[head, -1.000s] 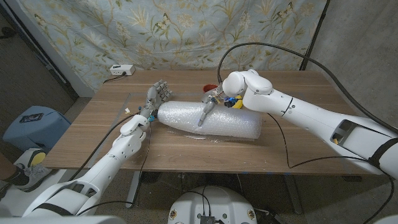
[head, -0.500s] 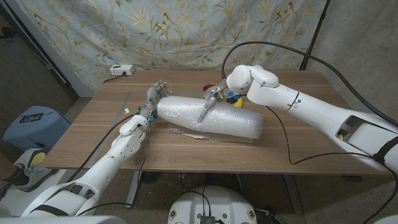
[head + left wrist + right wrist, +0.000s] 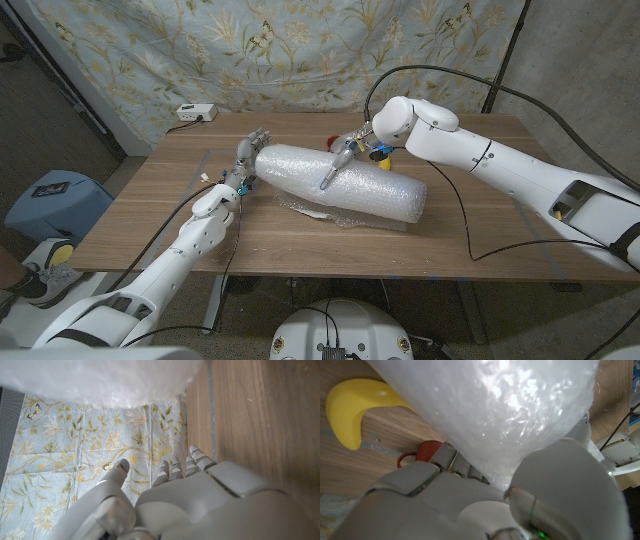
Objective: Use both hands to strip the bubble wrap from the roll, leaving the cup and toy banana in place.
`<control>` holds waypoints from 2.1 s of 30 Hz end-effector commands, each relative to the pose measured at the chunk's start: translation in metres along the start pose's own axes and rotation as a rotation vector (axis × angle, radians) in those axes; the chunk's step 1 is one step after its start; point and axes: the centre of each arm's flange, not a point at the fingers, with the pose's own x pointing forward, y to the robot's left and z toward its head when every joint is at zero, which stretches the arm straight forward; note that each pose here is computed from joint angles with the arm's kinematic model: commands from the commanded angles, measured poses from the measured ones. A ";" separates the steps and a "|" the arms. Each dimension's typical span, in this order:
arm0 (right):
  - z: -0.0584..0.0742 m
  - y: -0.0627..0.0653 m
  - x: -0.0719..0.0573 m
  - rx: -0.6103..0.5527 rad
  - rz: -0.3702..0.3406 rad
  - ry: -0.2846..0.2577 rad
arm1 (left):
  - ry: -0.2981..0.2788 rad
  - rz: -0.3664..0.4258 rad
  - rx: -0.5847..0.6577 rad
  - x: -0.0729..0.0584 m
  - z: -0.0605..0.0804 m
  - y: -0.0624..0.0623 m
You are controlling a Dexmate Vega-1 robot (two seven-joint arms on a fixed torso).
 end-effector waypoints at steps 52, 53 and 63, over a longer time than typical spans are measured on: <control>-0.044 -0.023 -0.057 0.320 -0.238 -0.119 | 0.027 -0.148 -0.056 0.010 -0.006 -0.043; -0.044 -0.023 -0.058 0.322 -0.244 -0.120 | 0.028 -0.150 -0.058 0.011 -0.006 -0.044; -0.046 -0.022 -0.061 0.354 -0.283 -0.130 | 0.033 -0.174 -0.071 0.014 -0.007 -0.049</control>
